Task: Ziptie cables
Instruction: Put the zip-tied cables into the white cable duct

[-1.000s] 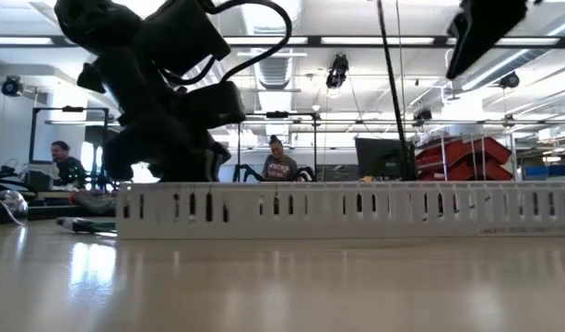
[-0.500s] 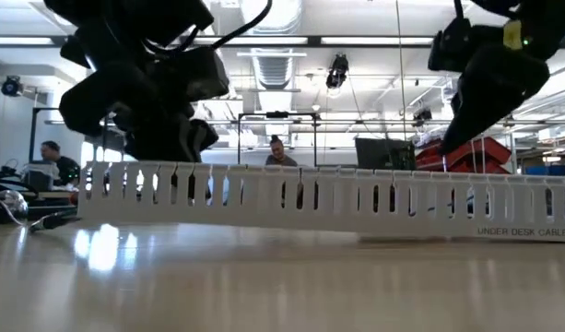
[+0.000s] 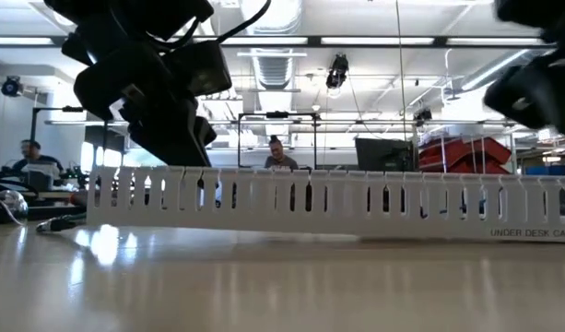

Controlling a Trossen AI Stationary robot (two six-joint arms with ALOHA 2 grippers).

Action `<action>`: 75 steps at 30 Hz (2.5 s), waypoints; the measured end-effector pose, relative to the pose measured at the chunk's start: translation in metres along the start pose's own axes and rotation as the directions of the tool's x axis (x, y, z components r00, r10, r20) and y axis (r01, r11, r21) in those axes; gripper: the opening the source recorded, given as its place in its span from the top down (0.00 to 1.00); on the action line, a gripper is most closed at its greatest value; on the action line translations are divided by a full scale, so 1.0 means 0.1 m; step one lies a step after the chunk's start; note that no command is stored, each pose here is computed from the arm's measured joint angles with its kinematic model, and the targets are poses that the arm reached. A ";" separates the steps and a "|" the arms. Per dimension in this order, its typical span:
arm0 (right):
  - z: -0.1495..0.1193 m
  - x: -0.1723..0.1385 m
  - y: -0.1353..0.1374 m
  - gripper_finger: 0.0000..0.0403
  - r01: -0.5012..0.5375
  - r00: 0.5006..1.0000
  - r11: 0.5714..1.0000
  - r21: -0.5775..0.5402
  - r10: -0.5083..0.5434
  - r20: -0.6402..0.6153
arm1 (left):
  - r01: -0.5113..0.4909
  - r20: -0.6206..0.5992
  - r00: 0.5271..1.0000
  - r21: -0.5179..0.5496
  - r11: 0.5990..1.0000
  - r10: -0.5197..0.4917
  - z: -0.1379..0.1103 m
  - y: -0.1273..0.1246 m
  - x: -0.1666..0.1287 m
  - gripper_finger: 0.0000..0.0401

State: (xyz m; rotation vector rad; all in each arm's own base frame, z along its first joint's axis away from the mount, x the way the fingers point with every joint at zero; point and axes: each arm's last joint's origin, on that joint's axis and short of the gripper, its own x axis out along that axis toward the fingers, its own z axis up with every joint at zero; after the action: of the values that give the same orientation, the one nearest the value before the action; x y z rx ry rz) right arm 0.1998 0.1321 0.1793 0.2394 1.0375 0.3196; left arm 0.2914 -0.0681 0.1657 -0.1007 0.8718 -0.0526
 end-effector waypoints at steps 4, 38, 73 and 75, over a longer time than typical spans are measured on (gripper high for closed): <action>-0.08 0.22 0.07 0.47 0.003 0.999 0.999 -0.045 -0.005 -0.053 | 0.000 0.000 1.000 -0.033 0.999 0.000 0.00 0.00 0.00 0.92; 0.79 0.32 -1.29 0.49 0.628 0.771 0.765 -0.140 -0.587 0.247 | 0.292 -0.158 0.939 -0.111 0.950 -0.307 0.30 -0.22 0.27 0.61; 0.26 0.09 -0.60 0.49 0.392 0.905 0.917 -0.072 -0.398 -0.147 | -0.055 -0.252 0.967 -0.056 0.997 0.039 0.46 -0.19 -0.29 0.69; 0.25 0.12 -0.58 0.49 0.375 0.912 0.926 -0.049 -0.377 -0.161 | -0.154 -0.238 0.961 -0.035 0.987 0.142 0.41 -0.16 -0.26 0.70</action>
State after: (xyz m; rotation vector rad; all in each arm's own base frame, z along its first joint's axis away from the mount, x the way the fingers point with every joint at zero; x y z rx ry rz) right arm 0.2359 0.0822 0.1619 -0.0074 1.2214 -0.0029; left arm 0.3055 -0.0787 0.2135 -0.0793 1.1159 0.1010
